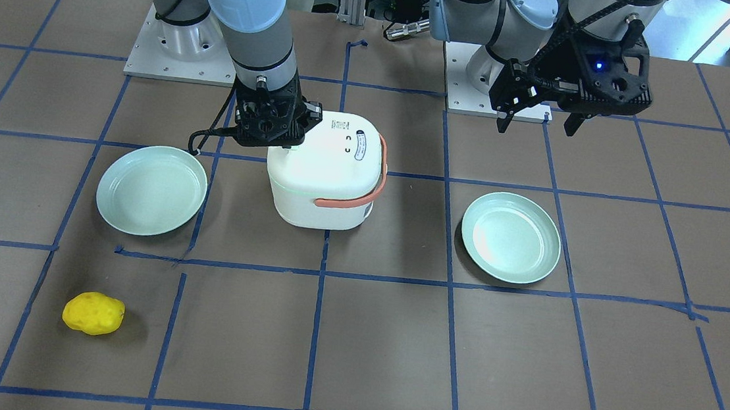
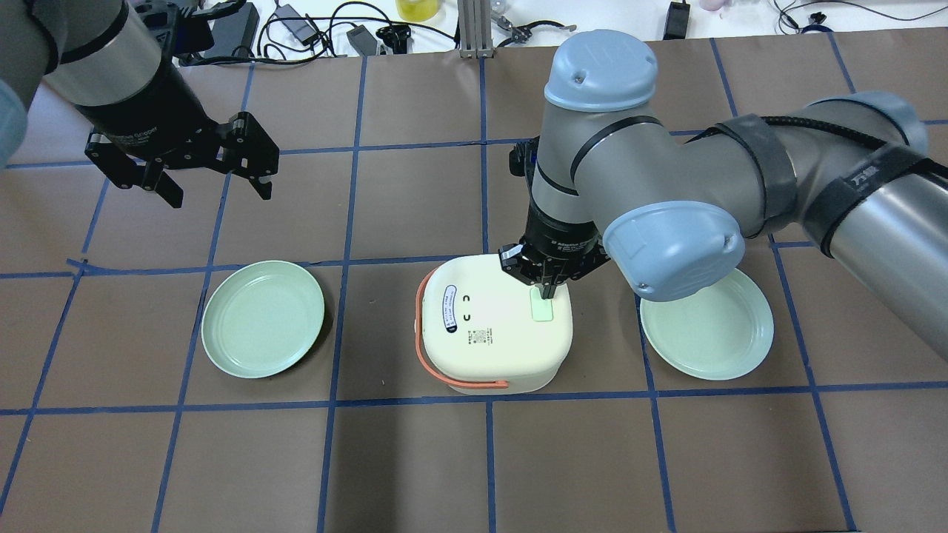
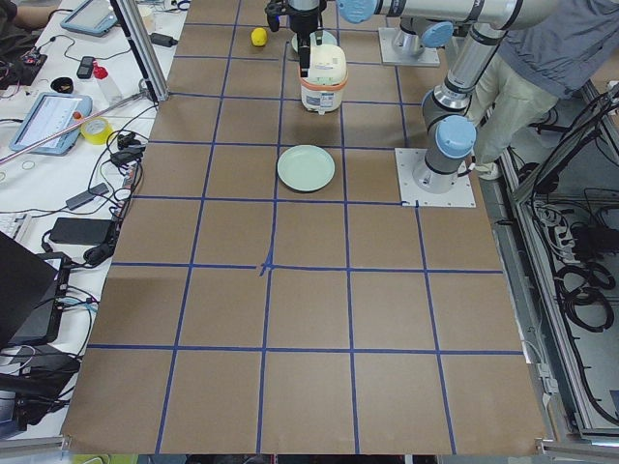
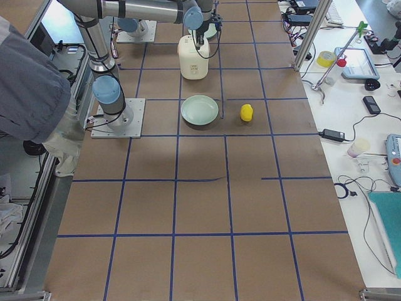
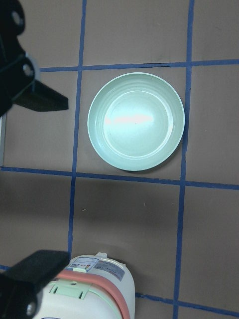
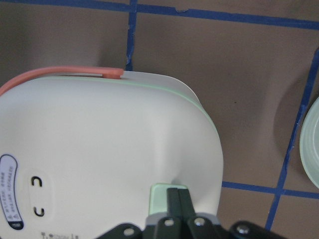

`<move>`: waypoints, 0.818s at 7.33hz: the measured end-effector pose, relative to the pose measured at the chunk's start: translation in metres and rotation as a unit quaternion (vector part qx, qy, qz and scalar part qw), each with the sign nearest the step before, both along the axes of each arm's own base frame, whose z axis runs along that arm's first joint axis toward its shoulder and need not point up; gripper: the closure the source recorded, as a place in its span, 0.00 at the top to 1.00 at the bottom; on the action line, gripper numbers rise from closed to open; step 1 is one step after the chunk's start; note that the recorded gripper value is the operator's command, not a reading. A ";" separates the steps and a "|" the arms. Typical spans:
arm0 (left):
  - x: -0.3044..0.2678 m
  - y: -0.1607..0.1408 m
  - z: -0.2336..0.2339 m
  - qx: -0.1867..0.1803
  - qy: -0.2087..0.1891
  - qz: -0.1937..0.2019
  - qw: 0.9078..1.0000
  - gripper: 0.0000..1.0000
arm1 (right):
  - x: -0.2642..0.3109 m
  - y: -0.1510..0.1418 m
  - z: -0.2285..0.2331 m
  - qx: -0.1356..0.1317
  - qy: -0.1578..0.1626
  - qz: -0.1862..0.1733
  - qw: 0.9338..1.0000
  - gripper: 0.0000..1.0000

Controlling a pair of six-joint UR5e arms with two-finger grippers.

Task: Press rice cooker button
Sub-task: 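Press the lid button down with the closed right gripper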

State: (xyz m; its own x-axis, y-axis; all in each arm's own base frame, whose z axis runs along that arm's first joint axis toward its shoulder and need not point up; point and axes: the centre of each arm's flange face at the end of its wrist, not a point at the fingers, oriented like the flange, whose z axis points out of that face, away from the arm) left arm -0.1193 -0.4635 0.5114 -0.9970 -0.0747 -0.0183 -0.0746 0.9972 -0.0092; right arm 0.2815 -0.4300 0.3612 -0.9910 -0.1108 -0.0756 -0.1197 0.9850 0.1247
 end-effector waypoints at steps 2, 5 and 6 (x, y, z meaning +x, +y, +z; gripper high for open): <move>0.000 0.000 0.000 0.000 0.000 0.000 1.000 1.00 | 0.000 0.002 -0.004 0.005 0.001 0.001 1.000 0.04; 0.000 0.000 0.000 0.000 0.000 0.000 1.000 1.00 | 0.001 0.003 -0.007 0.007 0.002 0.002 1.000 0.66; 0.000 0.000 0.000 0.000 0.000 0.000 1.000 1.00 | 0.001 0.000 0.001 -0.003 0.003 0.001 1.000 1.00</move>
